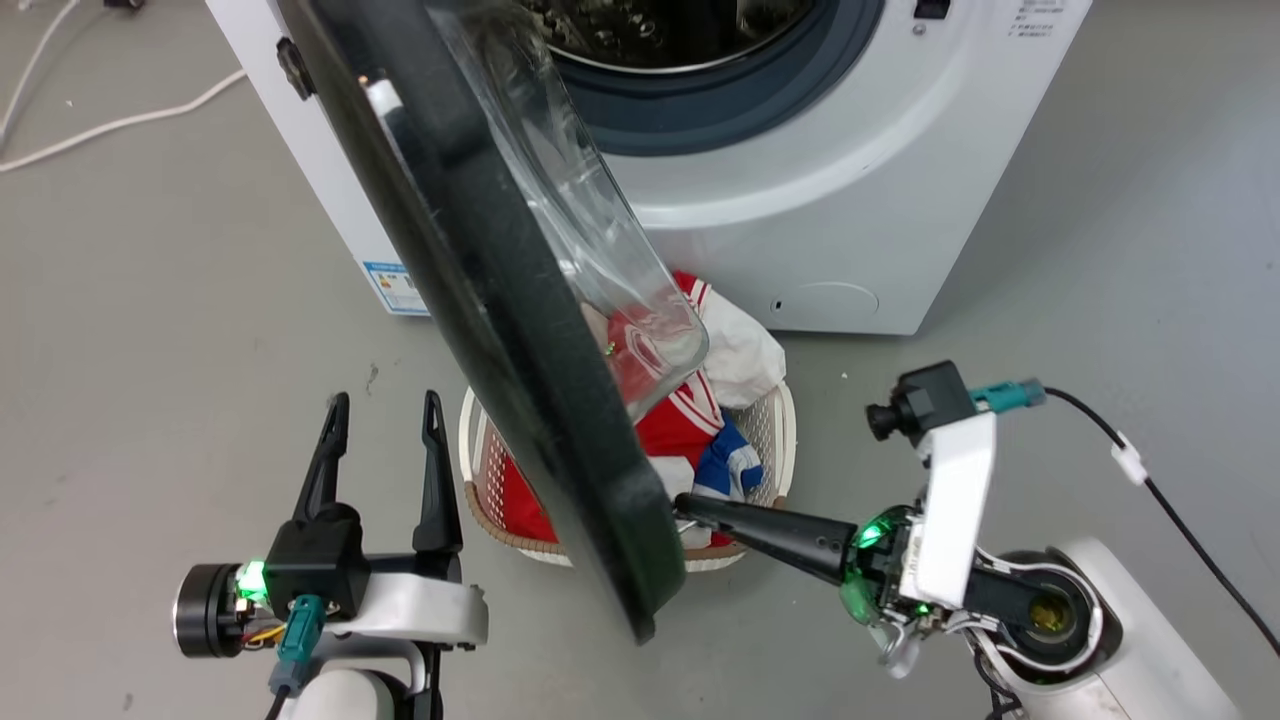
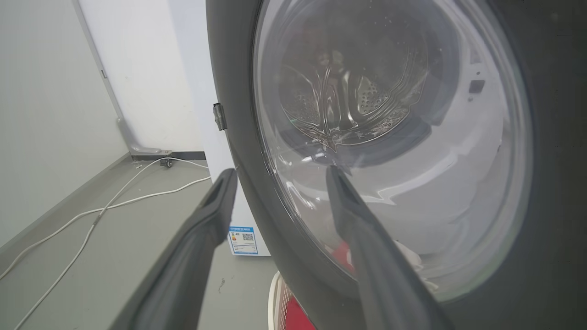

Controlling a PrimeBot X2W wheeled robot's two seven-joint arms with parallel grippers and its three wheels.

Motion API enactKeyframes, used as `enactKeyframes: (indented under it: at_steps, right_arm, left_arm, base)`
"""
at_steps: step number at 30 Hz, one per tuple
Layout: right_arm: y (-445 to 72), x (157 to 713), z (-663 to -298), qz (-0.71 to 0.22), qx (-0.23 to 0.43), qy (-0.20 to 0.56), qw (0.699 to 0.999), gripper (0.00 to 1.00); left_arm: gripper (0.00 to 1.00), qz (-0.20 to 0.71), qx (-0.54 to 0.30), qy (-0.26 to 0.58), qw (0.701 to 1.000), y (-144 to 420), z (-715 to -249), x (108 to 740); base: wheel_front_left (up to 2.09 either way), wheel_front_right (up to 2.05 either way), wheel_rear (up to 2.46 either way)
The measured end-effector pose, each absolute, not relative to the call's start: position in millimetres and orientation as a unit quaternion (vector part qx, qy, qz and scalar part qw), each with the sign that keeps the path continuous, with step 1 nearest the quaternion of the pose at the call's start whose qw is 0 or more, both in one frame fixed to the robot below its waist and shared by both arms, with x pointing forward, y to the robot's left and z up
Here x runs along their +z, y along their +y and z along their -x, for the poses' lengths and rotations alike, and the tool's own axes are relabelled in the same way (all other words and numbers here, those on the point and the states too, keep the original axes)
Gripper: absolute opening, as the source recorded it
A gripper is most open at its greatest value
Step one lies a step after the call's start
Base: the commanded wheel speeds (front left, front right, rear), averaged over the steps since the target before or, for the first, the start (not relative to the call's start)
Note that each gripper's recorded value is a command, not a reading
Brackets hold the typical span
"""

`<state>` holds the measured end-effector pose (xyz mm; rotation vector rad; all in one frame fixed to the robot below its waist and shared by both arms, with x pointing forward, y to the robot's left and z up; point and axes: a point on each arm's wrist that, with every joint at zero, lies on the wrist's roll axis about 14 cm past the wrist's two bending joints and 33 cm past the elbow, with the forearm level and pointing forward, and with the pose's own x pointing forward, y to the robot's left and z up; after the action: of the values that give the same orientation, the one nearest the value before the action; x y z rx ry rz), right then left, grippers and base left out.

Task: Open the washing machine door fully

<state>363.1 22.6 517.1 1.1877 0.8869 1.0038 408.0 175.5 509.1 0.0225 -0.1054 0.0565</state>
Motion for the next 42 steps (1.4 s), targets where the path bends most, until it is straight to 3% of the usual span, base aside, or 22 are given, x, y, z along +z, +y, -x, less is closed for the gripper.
enactKeyframes:
  at_steps: [5,8,9,10,19,23,29,33,34,35,42]
  right_arm:
    - [0.5,521.5,-369.6,-0.542,0.401,0.350,0.650,0.00]
    - [-17.9,528.6,-375.1,-0.564,0.374,0.313,0.666,0.40]
    - [-25.5,533.0,-379.0,-0.576,0.363,0.294,0.671,0.65]
    - [-33.9,536.6,-382.5,-0.584,0.350,0.275,0.679,1.00]
    - [-105.0,563.2,-396.0,-0.628,0.235,0.107,0.734,1.00]
    - [-135.7,565.3,-391.3,-0.592,0.176,0.040,0.786,1.00]
    - [-175.4,563.6,-383.2,-0.428,0.083,-0.076,0.897,1.00]
    - [-169.4,563.2,-376.2,-0.311,0.086,-0.107,0.940,1.00]
    - [-169.4,563.2,-376.2,-0.311,0.086,-0.107,0.940,1.00]
    - [-168.4,567.0,-374.9,-0.243,0.087,-0.120,0.959,1.00]
    - [-161.5,584.1,-361.9,-0.102,0.072,-0.161,0.979,1.00]
  left_arm:
    - [1.00,-0.011,0.029,-0.053,0.998,175.0,-397.4,511.0]
    - [1.00,-0.010,0.027,-0.056,0.998,173.8,-392.3,513.8]
    - [1.00,-0.010,0.027,-0.057,0.998,173.8,-390.5,514.7]
    - [1.00,-0.010,0.027,-0.057,0.998,173.3,-388.4,515.0]
    - [1.00,-0.010,0.027,-0.069,0.997,173.5,-374.6,523.6]
    - [1.00,-0.010,0.030,-0.068,0.997,175.1,-367.0,522.9]
    - [1.00,-0.011,0.033,-0.067,0.997,176.6,-361.1,522.4]
    - [1.00,-0.014,0.033,-0.065,0.997,177.2,-356.8,521.3]
    - [1.00,-0.014,0.033,-0.065,0.997,177.2,-356.8,521.3]
    - [1.00,-0.013,0.032,-0.067,0.997,176.8,-356.5,522.5]
    - [1.00,-0.013,0.029,-0.071,0.997,174.5,-356.3,524.9]
  base:
    - [0.00,0.00,0.00]
    - [0.00,0.00,0.00]
    - [0.00,0.00,0.00]
    - [0.00,0.00,0.00]
    - [0.00,0.00,0.00]
    - [0.00,0.00,0.00]
    - [0.00,0.00,0.00]
    - [0.00,0.00,0.00]
    - [0.00,0.00,0.00]
    - [0.00,0.00,0.00]
    - [0.00,0.00,0.00]
